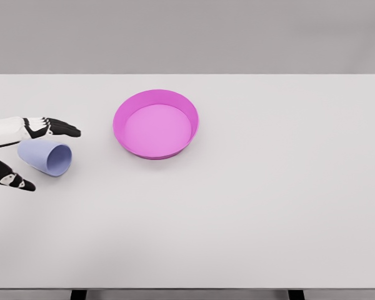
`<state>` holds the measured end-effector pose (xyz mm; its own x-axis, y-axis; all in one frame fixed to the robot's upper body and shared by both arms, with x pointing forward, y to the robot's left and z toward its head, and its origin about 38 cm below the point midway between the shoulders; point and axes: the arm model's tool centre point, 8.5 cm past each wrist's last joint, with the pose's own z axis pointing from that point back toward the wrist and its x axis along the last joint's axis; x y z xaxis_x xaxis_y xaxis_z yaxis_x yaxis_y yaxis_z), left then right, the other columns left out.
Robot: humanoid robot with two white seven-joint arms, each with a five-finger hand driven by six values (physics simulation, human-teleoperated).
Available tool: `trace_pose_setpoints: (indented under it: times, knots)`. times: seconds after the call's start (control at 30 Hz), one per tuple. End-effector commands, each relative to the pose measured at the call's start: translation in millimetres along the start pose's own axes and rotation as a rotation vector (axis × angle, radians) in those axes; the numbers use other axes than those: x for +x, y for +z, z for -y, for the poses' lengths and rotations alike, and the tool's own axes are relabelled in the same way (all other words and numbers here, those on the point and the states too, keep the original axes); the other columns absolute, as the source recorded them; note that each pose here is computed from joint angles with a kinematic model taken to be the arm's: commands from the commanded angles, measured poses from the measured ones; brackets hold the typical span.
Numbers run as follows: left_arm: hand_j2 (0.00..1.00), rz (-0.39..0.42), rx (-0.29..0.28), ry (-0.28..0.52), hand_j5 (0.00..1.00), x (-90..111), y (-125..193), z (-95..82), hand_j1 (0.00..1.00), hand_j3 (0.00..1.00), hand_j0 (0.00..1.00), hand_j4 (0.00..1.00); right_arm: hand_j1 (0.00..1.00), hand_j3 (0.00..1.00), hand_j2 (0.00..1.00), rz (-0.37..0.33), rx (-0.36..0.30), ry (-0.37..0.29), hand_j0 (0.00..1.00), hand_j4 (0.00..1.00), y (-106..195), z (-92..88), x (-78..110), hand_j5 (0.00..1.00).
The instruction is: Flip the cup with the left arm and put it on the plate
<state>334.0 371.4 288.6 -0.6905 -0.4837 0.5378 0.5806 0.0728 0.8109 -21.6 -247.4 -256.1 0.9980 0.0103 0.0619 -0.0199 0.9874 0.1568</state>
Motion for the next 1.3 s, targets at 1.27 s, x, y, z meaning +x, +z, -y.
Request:
trace_pose_setpoints:
  times: [1.27]
  knots:
    - [1.00,-0.260,0.040,0.090,1.00,-110,6,36.8,1.00,1.00,1.00,1.00,1.00,1.00,1.00,-0.003,0.000,-0.003,1.00,1.00,0,-0.2,-1.7,1.00]
